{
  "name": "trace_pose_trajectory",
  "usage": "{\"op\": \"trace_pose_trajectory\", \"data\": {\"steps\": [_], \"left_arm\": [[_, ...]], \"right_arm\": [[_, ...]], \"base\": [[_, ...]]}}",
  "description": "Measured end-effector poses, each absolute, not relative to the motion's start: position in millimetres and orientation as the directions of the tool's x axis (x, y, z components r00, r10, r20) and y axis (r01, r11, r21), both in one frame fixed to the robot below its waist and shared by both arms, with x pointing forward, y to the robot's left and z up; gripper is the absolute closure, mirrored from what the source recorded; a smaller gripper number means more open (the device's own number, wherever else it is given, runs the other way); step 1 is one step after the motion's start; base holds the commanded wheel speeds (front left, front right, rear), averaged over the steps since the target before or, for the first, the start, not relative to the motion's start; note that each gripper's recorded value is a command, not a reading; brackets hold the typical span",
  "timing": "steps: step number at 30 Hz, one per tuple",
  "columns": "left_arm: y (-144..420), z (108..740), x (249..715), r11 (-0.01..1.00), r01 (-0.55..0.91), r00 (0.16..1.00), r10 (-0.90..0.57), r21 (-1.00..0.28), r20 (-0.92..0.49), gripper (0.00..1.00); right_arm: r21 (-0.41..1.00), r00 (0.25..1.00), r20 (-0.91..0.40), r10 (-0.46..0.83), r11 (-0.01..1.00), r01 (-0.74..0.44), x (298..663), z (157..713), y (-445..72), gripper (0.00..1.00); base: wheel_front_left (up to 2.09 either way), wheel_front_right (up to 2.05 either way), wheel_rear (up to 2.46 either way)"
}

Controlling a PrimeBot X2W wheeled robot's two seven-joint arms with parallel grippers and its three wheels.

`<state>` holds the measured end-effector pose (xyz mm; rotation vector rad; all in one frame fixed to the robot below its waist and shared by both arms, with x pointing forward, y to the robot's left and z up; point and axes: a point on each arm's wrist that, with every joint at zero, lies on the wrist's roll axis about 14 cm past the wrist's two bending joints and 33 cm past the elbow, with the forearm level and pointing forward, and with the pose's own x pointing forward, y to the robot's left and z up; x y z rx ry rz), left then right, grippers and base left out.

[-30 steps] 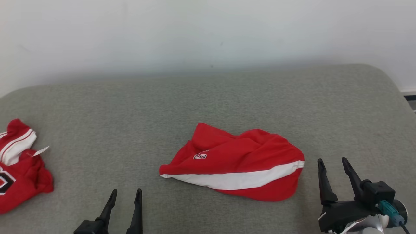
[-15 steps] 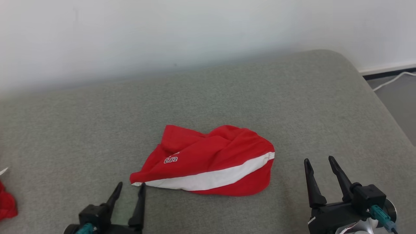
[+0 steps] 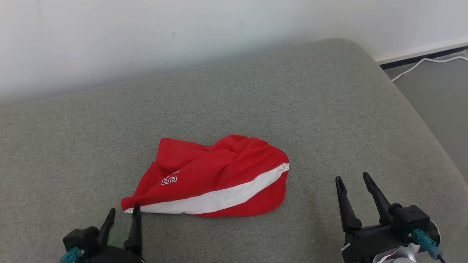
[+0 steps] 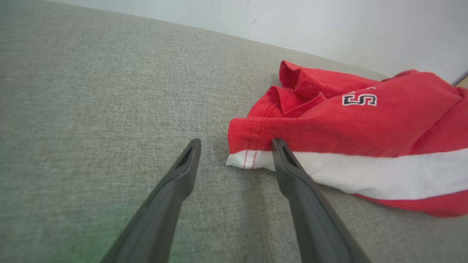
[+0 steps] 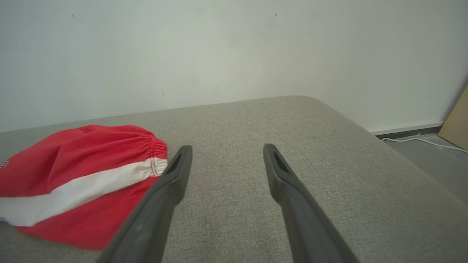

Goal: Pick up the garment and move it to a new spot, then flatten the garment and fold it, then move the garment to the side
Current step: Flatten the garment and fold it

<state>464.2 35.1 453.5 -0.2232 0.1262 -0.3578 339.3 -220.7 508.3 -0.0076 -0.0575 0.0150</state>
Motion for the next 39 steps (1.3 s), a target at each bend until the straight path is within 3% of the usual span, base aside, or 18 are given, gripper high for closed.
{"op": "trace_pose_trajectory", "data": {"steps": [8,9,10,11,18,23,39], "left_arm": [[19.4,448.3,469.9,0.883,0.367,0.909,-0.408,-0.294,-0.09,0.0],[18.0,448.9,471.2,0.881,0.37,0.907,-0.411,-0.295,-0.089,0.16],[17.0,449.1,471.7,0.879,0.373,0.906,-0.414,-0.297,-0.087,0.7],[15.5,449.6,471.6,0.876,0.378,0.904,-0.419,-0.301,-0.084,1.0],[8.6,461.3,467.6,0.858,0.414,0.893,-0.448,-0.303,-0.048,1.0],[31.9,482.9,466.8,0.874,0.379,0.919,-0.393,-0.304,0.017,1.0],[123.8,479.6,415.2,0.956,0.19,0.98,-0.197,-0.224,-0.009,1.0]], "right_arm": [[-0.007,0.999,0.041,0.009,1.0,-0.009,339.4,503.8,-222.7,0.0],[-0.008,0.999,0.043,0.01,1.0,-0.01,340.8,504.8,-222.7,0.0],[-0.008,0.999,0.046,0.011,1.0,-0.01,342.2,505.7,-222.6,0.0],[-0.004,0.999,0.046,0.011,1.0,-0.01,343.0,505.5,-222.2,0.0],[0.013,0.998,0.052,0.027,1.0,-0.027,349.2,505.9,-215.3,0.0],[0.035,0.997,0.056,0.049,0.998,-0.051,353.2,505.3,-206.2,0.0],[0.099,0.967,0.082,0.242,0.963,-0.249,370.3,507.4,-132.2,0.0]], "base": [[0.0,0.0,0.0],[0.0,0.0,0.0],[0.0,0.0,0.0],[0.0,0.0,0.0],[0.0,0.0,0.0],[0.0,0.0,0.0],[0.0,0.0,0.0]]}}
